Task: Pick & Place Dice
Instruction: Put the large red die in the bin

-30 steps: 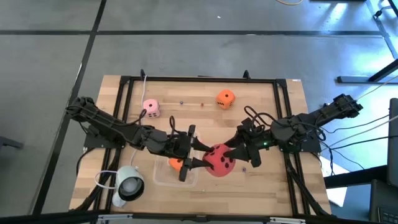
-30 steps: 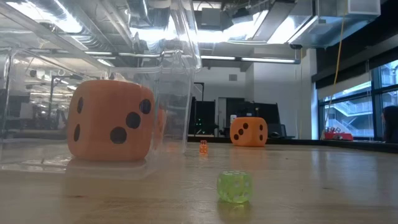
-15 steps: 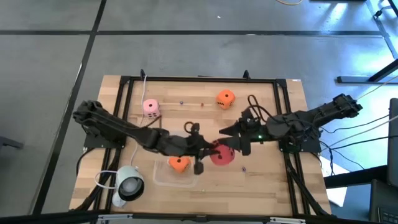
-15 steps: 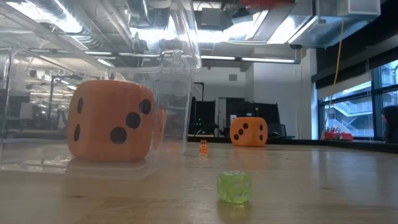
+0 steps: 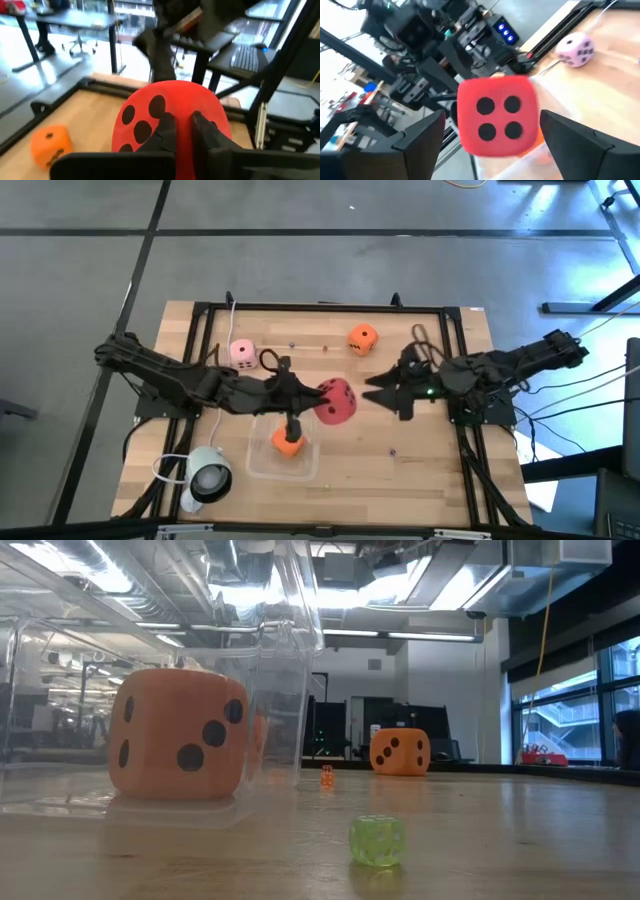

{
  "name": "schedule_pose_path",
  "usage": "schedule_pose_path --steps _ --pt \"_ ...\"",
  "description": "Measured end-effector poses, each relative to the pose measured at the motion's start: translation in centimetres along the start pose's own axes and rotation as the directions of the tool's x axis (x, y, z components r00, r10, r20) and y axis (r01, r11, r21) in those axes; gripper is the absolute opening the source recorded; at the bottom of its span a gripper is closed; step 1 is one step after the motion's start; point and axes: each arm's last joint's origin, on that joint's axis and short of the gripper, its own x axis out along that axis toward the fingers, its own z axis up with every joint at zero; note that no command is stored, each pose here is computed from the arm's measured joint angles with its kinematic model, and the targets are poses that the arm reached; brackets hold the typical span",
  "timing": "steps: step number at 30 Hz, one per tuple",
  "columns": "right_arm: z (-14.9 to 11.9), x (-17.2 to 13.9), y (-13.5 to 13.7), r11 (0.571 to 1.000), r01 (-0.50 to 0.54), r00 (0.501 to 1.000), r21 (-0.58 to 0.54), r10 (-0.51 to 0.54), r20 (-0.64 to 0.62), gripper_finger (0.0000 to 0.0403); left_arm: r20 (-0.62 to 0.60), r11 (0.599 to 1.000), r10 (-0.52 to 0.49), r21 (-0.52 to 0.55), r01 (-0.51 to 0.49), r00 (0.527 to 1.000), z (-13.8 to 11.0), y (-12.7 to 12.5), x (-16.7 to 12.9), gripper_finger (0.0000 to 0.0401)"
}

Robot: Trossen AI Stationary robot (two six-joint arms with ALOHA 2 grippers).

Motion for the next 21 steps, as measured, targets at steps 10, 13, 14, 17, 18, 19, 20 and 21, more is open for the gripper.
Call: schedule_pose_path --steps 10,13,14,17,18,19,20,21 --pt "1.5 -5.5 -2.1 0.991 0.134 0.991 -0.007 -0.134 0.021 0.0308 -0.134 0.998 0.043 -0.035 -0.048 0.99 0.2 1.8 -4.3 0.0001" --pt "1.3 -6.3 -3.0 0.982 0.189 0.982 0.001 -0.189 -0.023 0.0304 -0.176 0.996 0.056 -0.056 -0.066 0.983 0.0 2.2 -5.4 0.0001" --pt "1.1 -6.5 -3.3 0.977 0.214 0.976 -0.001 -0.214 -0.045 0.0302 -0.188 0.995 0.061 -0.07 -0.075 0.98 -0.1 2.3 -5.6 0.0001" --pt "0.6 -6.8 -4.1 0.959 0.283 0.953 0.006 -0.281 -0.109 0.0298 -0.254 0.99 0.089 -0.086 -0.114 0.963 -0.8 2.5 -6.0 0.0001" --pt "0.3 -6.8 -4.3 0.953 0.303 0.944 -0.001 -0.3 -0.135 0.0297 -0.28 0.987 0.098 -0.092 -0.128 0.955 -1.1 2.5 -6.1 0.0001" --pt "0.2 -6.8 -4.5 0.947 0.321 0.935 -0.004 -0.317 -0.157 0.0295 -0.309 0.985 0.11 -0.094 -0.145 0.945 -1.5 2.5 -6.1 0.0001" --pt "0.0 -6.7 -4.7 0.941 0.338 0.926 -0.008 -0.334 -0.174 0.0293 -0.334 0.982 0.12 -0.099 -0.161 0.935 -1.9 2.5 -6.1 0.0001" --pt "-0.2 -6.7 -4.8 0.935 0.354 0.917 -0.012 -0.35 -0.191 0.0292 -0.357 0.98 0.13 -0.099 -0.175 0.925 -2.2 2.5 -6.1 0.0001"
